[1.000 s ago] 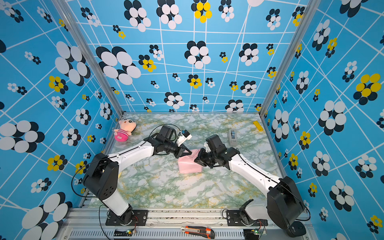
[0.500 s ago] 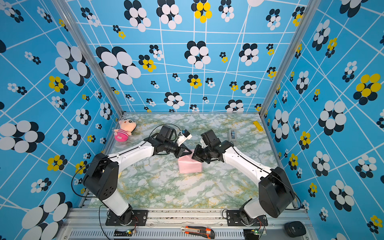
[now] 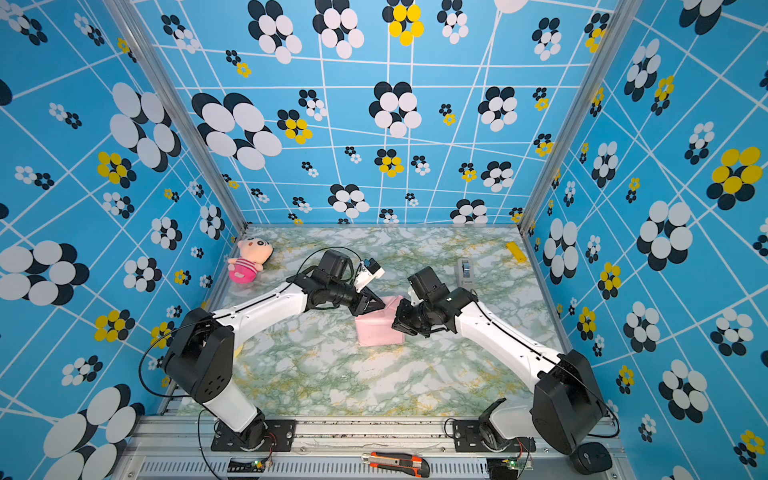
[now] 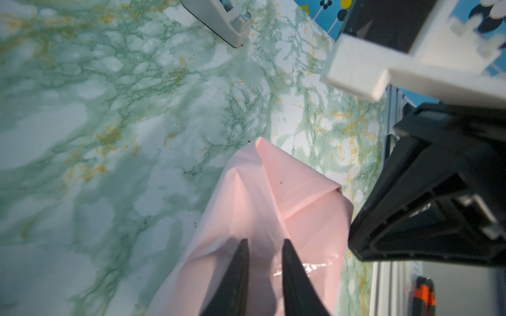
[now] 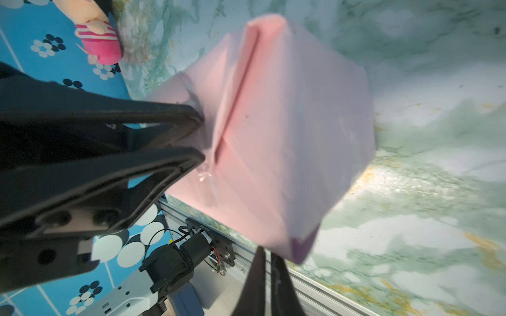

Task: Wrap a gift box in wrapping paper
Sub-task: Stick the wrapping paper to the gift box, then lay the gift box flat at the center of the table.

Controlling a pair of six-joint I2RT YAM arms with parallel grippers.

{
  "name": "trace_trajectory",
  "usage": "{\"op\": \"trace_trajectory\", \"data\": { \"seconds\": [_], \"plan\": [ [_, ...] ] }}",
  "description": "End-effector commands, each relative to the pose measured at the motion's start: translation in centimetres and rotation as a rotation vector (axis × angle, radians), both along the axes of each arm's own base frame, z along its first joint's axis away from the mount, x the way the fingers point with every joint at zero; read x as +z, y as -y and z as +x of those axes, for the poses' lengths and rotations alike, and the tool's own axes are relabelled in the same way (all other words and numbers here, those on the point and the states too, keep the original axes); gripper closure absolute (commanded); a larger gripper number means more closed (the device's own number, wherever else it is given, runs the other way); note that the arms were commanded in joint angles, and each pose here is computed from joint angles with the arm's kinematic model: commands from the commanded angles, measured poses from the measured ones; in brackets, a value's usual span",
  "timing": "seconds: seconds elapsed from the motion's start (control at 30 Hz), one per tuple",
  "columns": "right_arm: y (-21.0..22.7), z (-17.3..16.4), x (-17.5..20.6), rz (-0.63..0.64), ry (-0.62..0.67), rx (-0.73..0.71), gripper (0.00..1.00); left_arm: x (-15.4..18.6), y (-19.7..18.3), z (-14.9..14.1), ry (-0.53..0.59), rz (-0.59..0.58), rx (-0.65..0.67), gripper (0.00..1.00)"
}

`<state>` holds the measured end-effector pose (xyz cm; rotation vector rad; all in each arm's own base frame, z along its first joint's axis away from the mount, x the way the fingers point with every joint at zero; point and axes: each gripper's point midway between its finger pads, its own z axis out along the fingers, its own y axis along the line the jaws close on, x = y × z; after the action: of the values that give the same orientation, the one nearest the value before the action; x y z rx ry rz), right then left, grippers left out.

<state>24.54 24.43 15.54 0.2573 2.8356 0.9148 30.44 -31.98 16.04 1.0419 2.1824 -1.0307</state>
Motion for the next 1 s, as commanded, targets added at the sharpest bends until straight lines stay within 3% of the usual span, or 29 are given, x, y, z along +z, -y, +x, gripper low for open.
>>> {"op": "trace_trajectory", "data": {
  "seconds": [0.0, 0.07, 0.2, 0.23, 0.27, 0.37, 0.57, 0.97],
  "plan": [
    [2.9, 1.8, 2.9, -0.08, 0.082, -0.021, 0.72, 5.0, -1.3, 0.8, 0.076, -0.006, 0.081, 0.5],
    [4.3, 2.6, 3.0, -0.123, 0.086, -0.025, 0.61, 7.7, -2.7, 1.6, 0.106, -0.027, 0.171, 0.36],
    [4.0, 3.8, 2.5, -0.125, 0.057, 0.025, 0.33, 8.7, -6.6, 2.6, 0.024, -0.024, 0.381, 0.25],
    [3.5, 3.9, 2.2, -0.112, 0.038, 0.05, 0.24, 8.1, -7.5, 2.4, -0.032, -0.012, 0.425, 0.23],
    [2.8, 4.0, 1.9, -0.097, 0.015, 0.079, 0.02, 7.2, -8.1, 2.0, -0.088, 0.0, 0.451, 0.22],
    [1.8, 4.5, 1.1, -0.087, -0.022, 0.132, 0.01, 4.2, -8.8, 0.8, -0.22, 0.047, 0.492, 0.2],
    [0.0, 4.7, -0.6, -0.032, -0.08, 0.193, 0.01, 0.7, -8.4, 0.2, -0.364, 0.024, 0.546, 0.22],
    [-1.7, 3.7, -2.2, 0.068, -0.137, 0.181, 0.03, -1.9, -6.6, 0.3, -0.495, -0.006, 0.542, 0.25]
  ]
}}
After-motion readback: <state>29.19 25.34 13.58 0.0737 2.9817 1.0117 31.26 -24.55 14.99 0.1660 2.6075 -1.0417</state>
